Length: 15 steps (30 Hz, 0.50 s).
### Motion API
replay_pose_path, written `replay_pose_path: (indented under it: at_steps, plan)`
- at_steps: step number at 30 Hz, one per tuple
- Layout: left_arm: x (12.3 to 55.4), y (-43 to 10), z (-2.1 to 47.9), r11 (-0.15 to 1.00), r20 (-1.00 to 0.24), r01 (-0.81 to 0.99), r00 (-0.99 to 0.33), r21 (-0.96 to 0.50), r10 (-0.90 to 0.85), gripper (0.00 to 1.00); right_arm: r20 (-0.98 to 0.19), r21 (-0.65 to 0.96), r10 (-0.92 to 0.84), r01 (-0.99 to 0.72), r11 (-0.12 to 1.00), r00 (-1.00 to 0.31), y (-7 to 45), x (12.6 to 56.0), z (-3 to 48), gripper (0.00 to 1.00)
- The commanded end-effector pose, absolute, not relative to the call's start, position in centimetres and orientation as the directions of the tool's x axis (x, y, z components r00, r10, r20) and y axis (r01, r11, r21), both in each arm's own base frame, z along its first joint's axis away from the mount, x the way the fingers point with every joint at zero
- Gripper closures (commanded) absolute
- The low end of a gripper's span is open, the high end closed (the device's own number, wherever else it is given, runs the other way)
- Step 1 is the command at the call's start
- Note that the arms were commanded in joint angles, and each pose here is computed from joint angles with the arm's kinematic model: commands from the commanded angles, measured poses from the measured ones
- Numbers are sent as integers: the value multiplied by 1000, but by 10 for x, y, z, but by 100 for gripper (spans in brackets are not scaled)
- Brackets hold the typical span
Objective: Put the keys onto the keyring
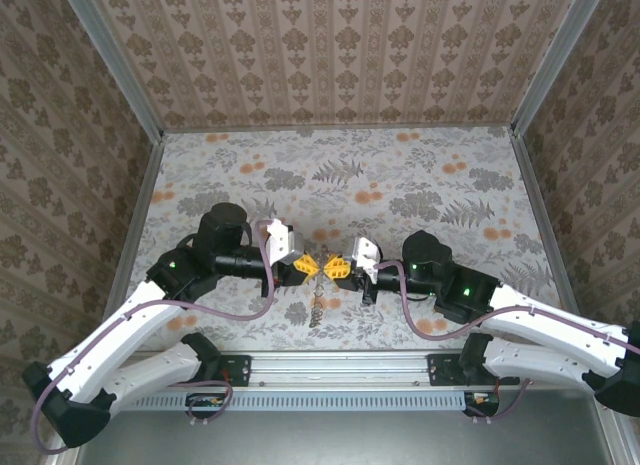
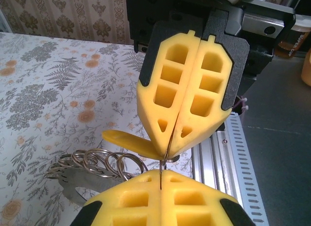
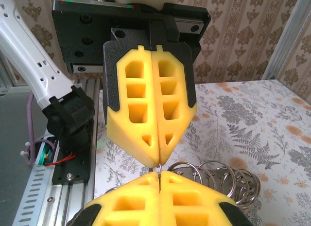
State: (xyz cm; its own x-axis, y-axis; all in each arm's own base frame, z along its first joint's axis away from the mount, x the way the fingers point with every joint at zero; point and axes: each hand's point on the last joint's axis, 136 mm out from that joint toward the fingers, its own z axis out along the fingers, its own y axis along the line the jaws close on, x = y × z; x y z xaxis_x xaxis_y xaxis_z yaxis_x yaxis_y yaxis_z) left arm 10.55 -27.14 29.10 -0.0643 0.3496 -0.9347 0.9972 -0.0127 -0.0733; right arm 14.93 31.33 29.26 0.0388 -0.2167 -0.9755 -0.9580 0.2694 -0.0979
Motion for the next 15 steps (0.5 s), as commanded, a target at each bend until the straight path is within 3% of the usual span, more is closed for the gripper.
replay_pose_path:
  at_steps: [1,15]
  plan:
    - [103,-272,309,-33,-957,999,4,-6,291,100,-971,-120,-231,-956,267,58,314,149,296,100]
    - [119,-274,298,35,-941,999,-49,-39,336,100,-959,-183,-260,-945,271,111,316,148,295,100]
